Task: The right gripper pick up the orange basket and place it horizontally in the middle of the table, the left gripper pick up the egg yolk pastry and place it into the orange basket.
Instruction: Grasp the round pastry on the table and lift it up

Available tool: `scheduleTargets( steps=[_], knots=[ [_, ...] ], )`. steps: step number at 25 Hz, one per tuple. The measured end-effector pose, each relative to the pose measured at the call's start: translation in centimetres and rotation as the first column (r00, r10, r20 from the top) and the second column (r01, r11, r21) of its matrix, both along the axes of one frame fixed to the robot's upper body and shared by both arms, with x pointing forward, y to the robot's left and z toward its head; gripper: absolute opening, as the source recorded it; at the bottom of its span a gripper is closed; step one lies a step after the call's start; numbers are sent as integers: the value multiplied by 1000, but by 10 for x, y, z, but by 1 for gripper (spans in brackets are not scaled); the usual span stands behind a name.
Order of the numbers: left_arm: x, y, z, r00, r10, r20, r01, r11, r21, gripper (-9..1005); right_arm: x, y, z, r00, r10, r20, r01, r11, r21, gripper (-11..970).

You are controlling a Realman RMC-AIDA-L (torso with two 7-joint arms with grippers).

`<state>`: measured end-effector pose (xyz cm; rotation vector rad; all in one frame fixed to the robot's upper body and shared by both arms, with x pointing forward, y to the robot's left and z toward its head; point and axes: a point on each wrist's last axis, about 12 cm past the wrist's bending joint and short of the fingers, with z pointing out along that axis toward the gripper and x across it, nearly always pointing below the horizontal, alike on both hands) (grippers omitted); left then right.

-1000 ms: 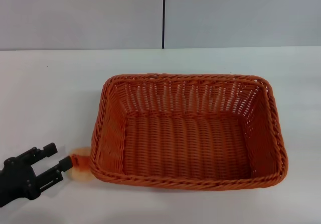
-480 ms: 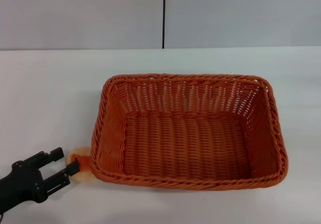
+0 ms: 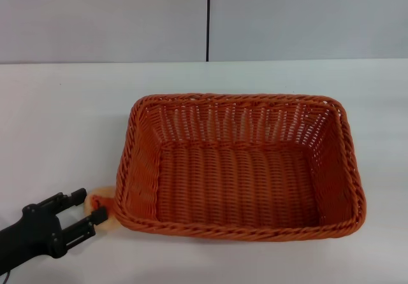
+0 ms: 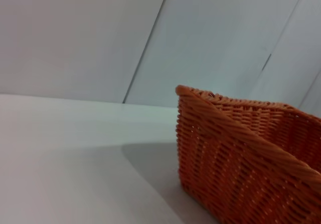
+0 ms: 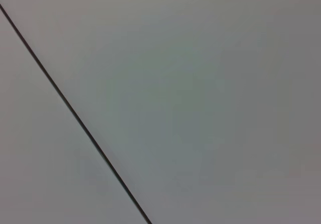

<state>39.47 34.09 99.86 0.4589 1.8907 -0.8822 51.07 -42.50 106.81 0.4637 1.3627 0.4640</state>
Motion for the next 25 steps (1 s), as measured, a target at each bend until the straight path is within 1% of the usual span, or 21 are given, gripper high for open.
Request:
scheduleTargets(
  steps=[5,9,17,22,25],
  knots=[
    [2,-4,-1,1000,-28,-9,28,1000,7,652,1,0,0,1000,1,1,-1,1000,0,603],
    [3,-4,-1,1000,-30,-8,30,1000,7,648,1,0,0,1000,1,1,-1,1000,0,603],
    [5,-3,-1,1000,-17,-2,17,1000,18,517,1,2,-1,1000,-1,-4,1,1000,-7,603],
    [6,-3,-1,1000,-7,2,7,1000,17,329,1,2,-1,1000,-2,-5,2,1000,-14,603],
    [6,-3,-1,1000,-2,4,2,1000,15,254,1,2,-2,1000,-3,-7,3,1000,-14,602]
  ],
)
